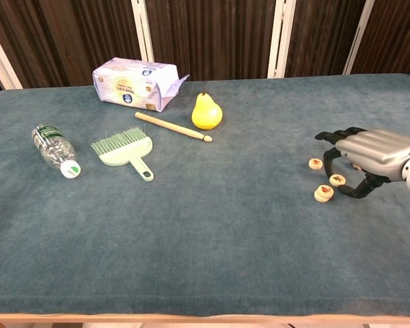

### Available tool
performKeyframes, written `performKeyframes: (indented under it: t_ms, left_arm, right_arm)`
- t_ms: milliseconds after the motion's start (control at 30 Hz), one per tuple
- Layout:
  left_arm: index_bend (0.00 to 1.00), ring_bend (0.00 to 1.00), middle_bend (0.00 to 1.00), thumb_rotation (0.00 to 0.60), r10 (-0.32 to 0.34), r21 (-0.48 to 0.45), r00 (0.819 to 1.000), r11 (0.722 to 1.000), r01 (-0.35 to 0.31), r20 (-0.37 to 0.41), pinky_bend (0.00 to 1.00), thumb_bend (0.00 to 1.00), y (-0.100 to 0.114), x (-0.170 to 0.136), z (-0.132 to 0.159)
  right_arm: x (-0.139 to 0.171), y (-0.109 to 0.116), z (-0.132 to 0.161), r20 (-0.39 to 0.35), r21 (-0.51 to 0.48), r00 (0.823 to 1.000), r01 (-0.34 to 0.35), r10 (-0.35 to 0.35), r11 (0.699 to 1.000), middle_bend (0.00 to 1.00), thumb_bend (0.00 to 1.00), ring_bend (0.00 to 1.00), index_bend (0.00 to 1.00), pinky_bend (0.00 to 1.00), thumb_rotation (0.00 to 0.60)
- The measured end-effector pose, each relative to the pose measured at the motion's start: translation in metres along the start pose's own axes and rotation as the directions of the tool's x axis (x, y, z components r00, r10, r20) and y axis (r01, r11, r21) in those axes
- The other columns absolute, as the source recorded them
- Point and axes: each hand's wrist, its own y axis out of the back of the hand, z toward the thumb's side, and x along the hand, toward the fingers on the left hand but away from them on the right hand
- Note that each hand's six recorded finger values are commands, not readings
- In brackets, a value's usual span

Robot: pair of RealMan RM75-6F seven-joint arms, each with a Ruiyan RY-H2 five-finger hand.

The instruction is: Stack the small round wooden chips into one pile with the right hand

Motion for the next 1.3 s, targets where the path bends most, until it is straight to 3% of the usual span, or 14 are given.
performKeyframes:
  t_ms: [233, 433, 800, 1300]
  left_arm:
    - [0.00, 0.00, 0.00, 0.600, 0.004, 0.003, 1.000, 1.000, -0.004, -0.005, 0.00, 0.50, 0.001, -0.001, -0.001]
    - [0.00, 0.00, 0.00, 0.600, 0.018, -0.002, 1.000, 1.000, -0.018, -0.010, 0.00, 0.50, 0.004, -0.001, -0.002]
    - [0.00, 0.00, 0.00, 0.600, 0.016, 0.000, 1.000, 1.000, -0.016, -0.013, 0.00, 0.50, 0.004, -0.003, -0.003]
    - [0.00, 0.00, 0.00, 0.600, 0.015, -0.003, 1.000, 1.000, -0.015, -0.012, 0.00, 0.50, 0.004, -0.003, -0.002]
  right_arm:
    - [0.014, 0.023, 0.014, -0.048, -0.056, 0.995, 0.081, -0.084, 0.995, 0.07, 0.52, 0.00, 0.66, 0.00, 0.600]
    - [0.031, 0.040, 0.027, -0.118, -0.086, 0.986, 0.112, -0.121, 0.990, 0.07, 0.52, 0.00, 0.65, 0.00, 0.600]
    - [0.033, 0.022, 0.030, -0.120, -0.019, 0.990, 0.070, -0.072, 0.997, 0.07, 0.52, 0.00, 0.64, 0.00, 0.600]
    - [0.032, 0.011, 0.022, -0.097, -0.008, 0.994, 0.050, -0.051, 0.999, 0.07, 0.52, 0.00, 0.63, 0.00, 0.600]
